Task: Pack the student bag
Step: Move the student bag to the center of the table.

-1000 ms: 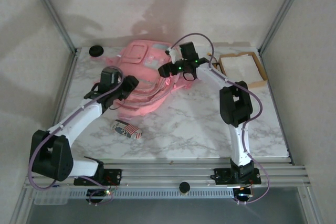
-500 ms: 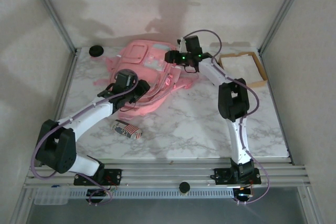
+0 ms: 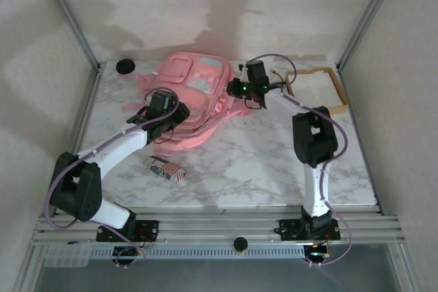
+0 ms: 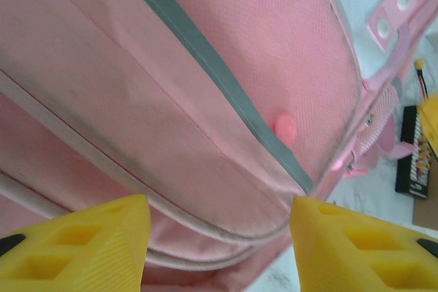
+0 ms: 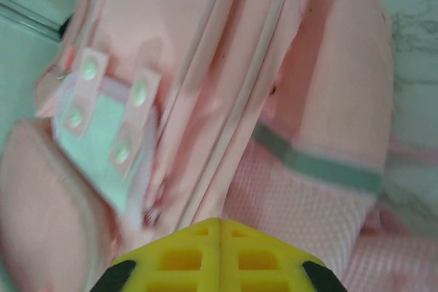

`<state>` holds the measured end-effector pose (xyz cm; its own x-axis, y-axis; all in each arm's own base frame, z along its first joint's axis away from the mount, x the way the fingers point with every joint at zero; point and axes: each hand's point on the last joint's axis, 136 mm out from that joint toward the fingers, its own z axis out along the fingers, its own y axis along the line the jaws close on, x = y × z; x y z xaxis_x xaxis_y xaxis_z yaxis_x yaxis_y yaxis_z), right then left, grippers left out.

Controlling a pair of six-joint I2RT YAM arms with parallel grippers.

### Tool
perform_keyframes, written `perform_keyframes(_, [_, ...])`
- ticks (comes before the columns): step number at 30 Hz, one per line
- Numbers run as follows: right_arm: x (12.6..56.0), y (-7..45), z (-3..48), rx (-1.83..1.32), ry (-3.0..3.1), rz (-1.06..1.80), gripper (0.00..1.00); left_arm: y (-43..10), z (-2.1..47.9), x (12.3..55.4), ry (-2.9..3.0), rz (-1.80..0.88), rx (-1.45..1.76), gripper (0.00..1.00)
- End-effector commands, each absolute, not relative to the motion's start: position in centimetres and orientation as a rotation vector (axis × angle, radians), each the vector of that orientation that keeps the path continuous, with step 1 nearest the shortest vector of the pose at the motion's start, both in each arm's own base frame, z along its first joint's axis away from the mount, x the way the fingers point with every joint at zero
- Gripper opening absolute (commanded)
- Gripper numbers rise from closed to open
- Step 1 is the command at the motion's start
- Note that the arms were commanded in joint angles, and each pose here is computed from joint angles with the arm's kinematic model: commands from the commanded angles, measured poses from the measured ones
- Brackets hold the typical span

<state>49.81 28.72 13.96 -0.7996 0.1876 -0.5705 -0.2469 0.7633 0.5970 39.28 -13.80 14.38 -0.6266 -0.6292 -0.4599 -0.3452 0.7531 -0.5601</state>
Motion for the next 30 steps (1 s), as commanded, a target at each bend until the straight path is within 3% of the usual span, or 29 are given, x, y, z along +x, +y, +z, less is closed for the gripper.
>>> perform_keyframes(1, [47.5, 28.9, 17.8, -0.012, 2.225, 0.964, 0.0, -11.8, 14.9, 40.3, 2.248, -0.478, -0.69, 0.56])
perform_keyframes(5, [44.3, 29.2, 16.6, 0.011, 2.238, 0.976, 0.0, -10.4, 15.0, 41.1, 2.244, -0.47, -0.701, 0.54])
perform_keyframes(10, [47.2, 31.3, 13.9, 0.051, 2.361, 0.891, 0.47, -10.6, 15.1, 39.0, 2.199, -0.558, -0.776, 0.54])
perform_keyframes(15, [51.3, 31.7, 11.2, 0.128, 2.396, 0.813, 0.64, -9.7, 14.2, 38.2, 2.244, -0.48, -0.813, 0.54])
perform_keyframes(17, [52.6, 32.6, 10.3, 0.107, 2.402, 0.816, 0.59, -9.9, 13.9, 37.8, 2.248, -0.499, -0.83, 0.54])
perform_keyframes(19, [53.7, 33.5, 8.7, 0.09, 2.44, 0.811, 0.48, -10.7, 13.7, 37.1, 2.266, -0.551, -0.857, 0.53])
perform_keyframes(23, [53.8, 34.1, 10.3, 0.078, 2.377, 0.888, 0.06, -11.1, 11.7, 35.3, 2.314, -0.524, -0.869, 0.54])
perform_keyframes(24, [53.4, 34.0, 11.4, 0.08, 2.349, 0.903, 0.0, -10.7, 11.0, 35.2, 2.32, -0.514, -0.89, 0.54])
perform_keyframes(30, [48.6, 31.4, 14.7, 0.142, 2.294, 0.931, 0.0, -10.1, 12.0, 38.6, 2.256, -0.482, -0.773, 0.55])
